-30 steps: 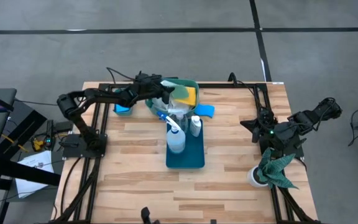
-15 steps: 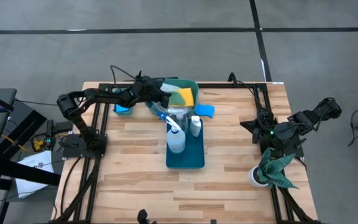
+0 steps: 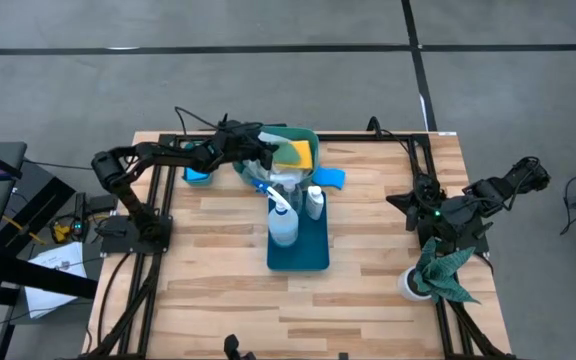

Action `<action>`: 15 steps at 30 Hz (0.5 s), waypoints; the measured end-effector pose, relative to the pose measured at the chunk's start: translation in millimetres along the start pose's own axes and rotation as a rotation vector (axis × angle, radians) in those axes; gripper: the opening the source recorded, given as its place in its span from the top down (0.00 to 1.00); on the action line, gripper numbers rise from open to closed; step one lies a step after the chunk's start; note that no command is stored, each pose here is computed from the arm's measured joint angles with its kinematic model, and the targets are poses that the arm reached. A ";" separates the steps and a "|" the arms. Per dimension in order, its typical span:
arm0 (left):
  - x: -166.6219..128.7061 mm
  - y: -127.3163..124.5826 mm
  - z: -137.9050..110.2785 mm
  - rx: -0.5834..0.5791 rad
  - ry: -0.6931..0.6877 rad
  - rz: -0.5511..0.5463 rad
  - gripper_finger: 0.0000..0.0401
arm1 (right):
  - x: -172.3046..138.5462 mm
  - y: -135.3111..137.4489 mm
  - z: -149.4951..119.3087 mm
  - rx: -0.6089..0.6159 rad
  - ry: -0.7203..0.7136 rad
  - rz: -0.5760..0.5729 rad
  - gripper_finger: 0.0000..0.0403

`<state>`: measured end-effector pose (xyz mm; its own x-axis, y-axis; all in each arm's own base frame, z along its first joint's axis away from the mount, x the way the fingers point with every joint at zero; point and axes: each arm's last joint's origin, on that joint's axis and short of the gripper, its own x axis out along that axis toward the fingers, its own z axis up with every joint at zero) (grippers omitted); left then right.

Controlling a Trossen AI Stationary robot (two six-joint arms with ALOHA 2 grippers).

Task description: Pick & Place Kitchen Items

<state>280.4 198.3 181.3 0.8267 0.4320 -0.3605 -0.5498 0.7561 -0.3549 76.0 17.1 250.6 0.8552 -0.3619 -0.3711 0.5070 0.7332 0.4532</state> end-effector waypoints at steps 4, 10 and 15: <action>0.0 0.0 0.1 -0.009 -0.001 0.000 0.84 | 0.0 0.0 0.0 0.000 0.000 0.000 1.00; -0.1 0.4 0.4 -0.011 -0.006 0.013 0.75 | 0.0 -0.2 -0.2 -0.010 0.002 -0.001 1.00; -0.2 -1.0 4.0 -0.006 -0.045 -0.002 0.69 | 0.0 -0.2 -0.2 -0.010 0.002 -0.002 1.00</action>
<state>281.2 199.5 185.2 0.8320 0.4524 -0.3211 -0.5491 0.7539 -0.3607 75.8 17.0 250.4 0.8541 -0.3622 -0.3732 0.5072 0.7386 0.4441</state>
